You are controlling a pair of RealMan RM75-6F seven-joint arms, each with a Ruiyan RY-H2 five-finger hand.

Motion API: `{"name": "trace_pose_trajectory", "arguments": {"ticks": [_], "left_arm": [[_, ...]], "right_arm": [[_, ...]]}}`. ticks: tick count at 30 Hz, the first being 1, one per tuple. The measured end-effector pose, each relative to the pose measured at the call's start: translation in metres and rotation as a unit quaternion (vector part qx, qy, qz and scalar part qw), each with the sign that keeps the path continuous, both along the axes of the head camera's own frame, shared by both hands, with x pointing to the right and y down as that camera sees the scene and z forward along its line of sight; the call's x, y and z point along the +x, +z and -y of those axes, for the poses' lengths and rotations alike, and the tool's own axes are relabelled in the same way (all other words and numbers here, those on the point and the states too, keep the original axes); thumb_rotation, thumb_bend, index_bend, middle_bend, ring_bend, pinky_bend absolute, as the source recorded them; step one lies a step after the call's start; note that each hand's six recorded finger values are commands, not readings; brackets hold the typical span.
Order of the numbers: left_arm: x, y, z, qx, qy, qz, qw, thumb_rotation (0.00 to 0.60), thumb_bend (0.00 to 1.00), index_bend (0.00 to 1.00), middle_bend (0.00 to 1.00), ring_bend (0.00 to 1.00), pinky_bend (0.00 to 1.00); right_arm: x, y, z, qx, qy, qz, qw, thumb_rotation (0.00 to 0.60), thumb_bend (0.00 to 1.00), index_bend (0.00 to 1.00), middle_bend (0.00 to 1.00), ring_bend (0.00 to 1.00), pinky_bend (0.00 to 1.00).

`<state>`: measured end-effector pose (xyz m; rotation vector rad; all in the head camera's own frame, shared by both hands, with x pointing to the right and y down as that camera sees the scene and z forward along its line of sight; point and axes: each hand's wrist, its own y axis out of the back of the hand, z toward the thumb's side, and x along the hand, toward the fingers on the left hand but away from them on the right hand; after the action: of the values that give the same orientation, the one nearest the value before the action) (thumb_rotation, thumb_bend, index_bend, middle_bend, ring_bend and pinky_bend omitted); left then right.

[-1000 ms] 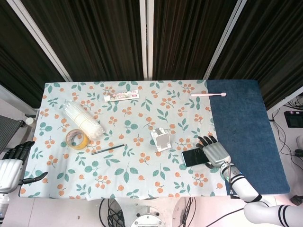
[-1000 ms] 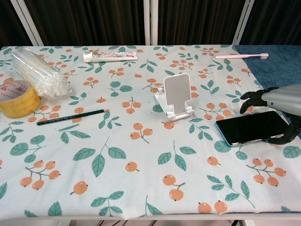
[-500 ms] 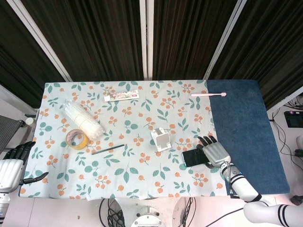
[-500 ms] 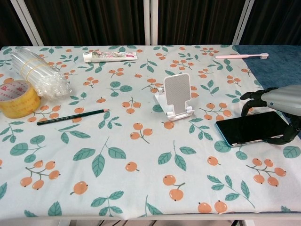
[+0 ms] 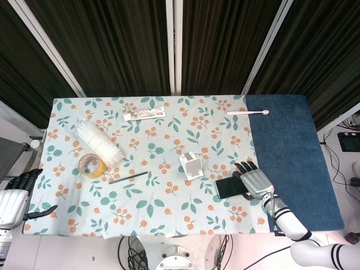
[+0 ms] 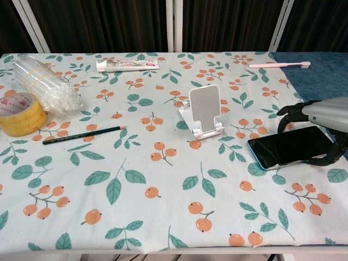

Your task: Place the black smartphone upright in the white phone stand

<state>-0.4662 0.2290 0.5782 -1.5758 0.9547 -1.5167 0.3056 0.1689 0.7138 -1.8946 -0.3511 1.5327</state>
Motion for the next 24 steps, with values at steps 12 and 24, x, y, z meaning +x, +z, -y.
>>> {"name": "trace_pose_trajectory", "arguments": {"ticks": [12,24], "left_arm": [[-0.0001,0.0007,-0.0004,-0.002,0.0,0.001,1.0,0.329,0.06,0.09,0.11,0.13,0.22],[-0.0003,0.0008,-0.0013,-0.002,-0.001,0.002,1.0,0.355,0.06,0.09,0.05,0.13,0.22]], "right_arm": [[0.0041,-0.001,0.0018,0.013,0.013,0.02,0.9996,0.6,0.28,0.62,0.32,0.01,0.0],[0.0054,-0.0017,0.0026,0.032,0.015,0.024,0.9991,0.6,0.32,0.6,0.4,0.29,0.0]]}}
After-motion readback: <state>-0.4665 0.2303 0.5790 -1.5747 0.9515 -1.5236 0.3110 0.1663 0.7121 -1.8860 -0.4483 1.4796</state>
